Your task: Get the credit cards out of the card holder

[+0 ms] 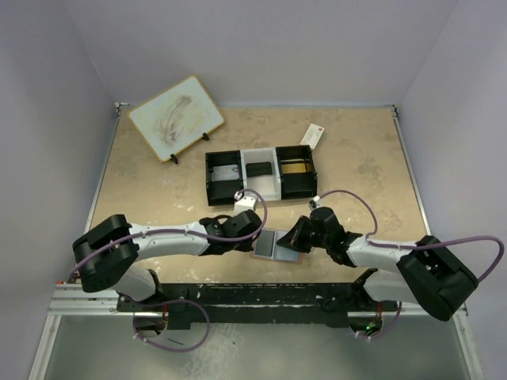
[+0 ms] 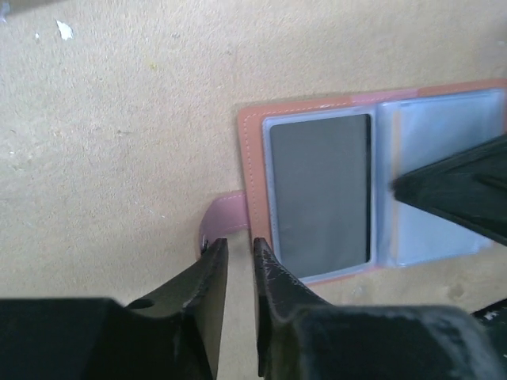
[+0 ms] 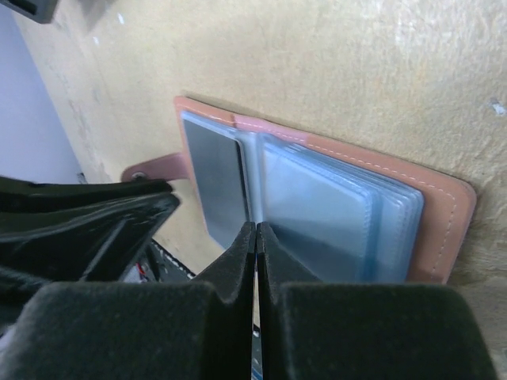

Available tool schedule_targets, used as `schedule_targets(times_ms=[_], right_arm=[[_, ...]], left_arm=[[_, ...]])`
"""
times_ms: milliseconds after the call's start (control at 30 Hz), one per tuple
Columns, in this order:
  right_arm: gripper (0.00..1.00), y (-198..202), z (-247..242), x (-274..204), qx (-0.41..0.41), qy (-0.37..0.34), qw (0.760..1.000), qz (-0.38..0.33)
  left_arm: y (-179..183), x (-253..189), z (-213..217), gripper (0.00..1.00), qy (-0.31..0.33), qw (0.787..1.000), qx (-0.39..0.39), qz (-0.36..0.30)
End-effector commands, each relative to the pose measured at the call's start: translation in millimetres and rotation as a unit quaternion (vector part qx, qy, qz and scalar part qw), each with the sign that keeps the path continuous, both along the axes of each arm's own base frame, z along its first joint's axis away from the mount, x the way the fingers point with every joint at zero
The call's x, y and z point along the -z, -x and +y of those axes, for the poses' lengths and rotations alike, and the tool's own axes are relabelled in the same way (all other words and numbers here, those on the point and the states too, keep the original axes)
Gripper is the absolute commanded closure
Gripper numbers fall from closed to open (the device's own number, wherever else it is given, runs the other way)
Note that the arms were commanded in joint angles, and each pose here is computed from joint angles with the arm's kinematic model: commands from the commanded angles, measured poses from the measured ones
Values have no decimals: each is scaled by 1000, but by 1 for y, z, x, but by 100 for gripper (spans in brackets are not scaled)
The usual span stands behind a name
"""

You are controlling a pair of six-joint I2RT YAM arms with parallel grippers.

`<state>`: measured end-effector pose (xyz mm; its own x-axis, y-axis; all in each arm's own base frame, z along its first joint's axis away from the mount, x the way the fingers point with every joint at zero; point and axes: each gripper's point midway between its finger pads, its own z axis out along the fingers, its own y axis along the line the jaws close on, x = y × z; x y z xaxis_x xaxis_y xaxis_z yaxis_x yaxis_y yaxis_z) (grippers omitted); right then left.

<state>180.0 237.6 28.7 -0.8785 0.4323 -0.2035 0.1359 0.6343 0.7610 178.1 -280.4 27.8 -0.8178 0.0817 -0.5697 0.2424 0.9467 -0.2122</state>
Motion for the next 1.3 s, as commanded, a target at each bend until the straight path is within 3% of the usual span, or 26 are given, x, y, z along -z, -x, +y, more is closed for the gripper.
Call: schedule_targets(times_ms=[0, 100, 200, 467, 800, 967, 1100, 1267], right_arm=[[100, -5, 11, -11, -21, -20, 999, -16], [100, -6, 13, -14, -25, -24, 999, -22], [93, -5, 14, -13, -34, -23, 999, -24], [81, -11, 14, -5, -35, -1, 999, -24], [77, -14, 12, 8, -17, 12, 1000, -3], [76, -14, 23, -1, -33, -30, 999, -21], [76, -14, 31, 4, -46, -23, 999, -14], [83, -14, 37, -2, -46, -33, 998, -22]], left_arm=[[-19, -57, -27, 81, 63, 997, 2, -46], [-22, -68, -39, 78, 76, 995, 17, -54], [-23, -64, -51, 78, 85, 994, 35, -51], [-12, -9, -41, 87, 38, 999, 30, -1], [1, 21, -13, 95, -1, 1000, 20, 22], [6, 27, -6, 97, -4, 999, 16, 27], [8, 29, -7, 99, 2, 999, 18, 31], [9, 29, -5, 100, 1, 999, 17, 31]])
